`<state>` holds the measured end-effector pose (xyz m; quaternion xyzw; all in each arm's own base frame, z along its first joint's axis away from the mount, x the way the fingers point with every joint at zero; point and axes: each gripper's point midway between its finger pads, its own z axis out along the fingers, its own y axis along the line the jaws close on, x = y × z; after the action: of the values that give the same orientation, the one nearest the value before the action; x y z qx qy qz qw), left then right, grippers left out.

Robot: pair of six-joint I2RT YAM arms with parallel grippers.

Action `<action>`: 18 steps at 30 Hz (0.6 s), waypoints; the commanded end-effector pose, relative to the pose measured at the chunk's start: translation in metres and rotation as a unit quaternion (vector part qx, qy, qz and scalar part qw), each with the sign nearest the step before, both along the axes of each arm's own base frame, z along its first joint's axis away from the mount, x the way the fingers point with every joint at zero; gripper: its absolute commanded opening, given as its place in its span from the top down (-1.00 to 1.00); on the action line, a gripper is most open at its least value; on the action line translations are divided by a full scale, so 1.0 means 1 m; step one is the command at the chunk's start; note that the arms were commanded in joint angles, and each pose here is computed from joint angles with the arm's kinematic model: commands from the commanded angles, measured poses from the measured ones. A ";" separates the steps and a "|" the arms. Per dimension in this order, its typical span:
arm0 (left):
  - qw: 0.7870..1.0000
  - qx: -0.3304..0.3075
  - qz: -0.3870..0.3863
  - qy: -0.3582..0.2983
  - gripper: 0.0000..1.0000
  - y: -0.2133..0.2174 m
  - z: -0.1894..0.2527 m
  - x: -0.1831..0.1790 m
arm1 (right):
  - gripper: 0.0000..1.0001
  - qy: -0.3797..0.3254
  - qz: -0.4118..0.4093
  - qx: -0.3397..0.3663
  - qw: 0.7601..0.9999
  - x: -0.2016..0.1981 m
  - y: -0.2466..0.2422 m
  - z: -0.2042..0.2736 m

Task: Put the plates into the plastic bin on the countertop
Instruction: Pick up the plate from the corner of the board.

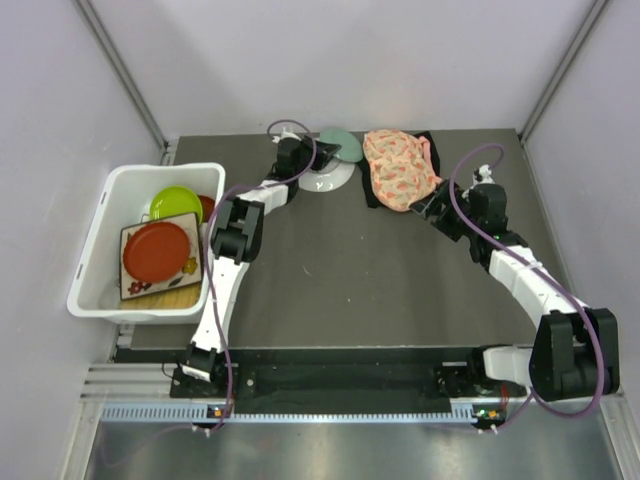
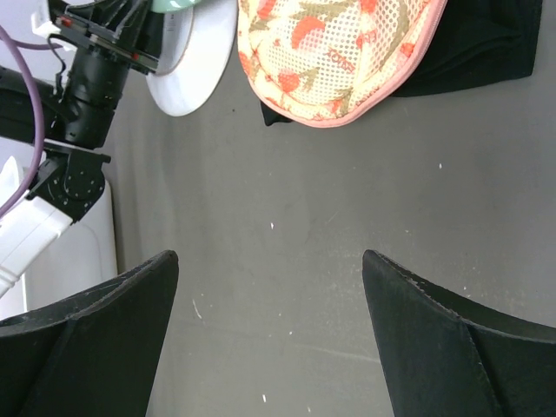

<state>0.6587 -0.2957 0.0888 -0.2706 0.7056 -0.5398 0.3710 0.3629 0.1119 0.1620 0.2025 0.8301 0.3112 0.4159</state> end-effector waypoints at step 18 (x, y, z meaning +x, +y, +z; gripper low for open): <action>0.905 0.320 -0.101 -0.262 1.00 -0.010 0.175 -0.105 | -0.73 -0.059 -0.009 0.003 0.998 -0.005 -0.006 0.044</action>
<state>0.5948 -0.3098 0.1731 -0.0640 0.7618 -0.4646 0.4468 0.3589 0.1113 0.1848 0.1948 0.8151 0.3203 0.4416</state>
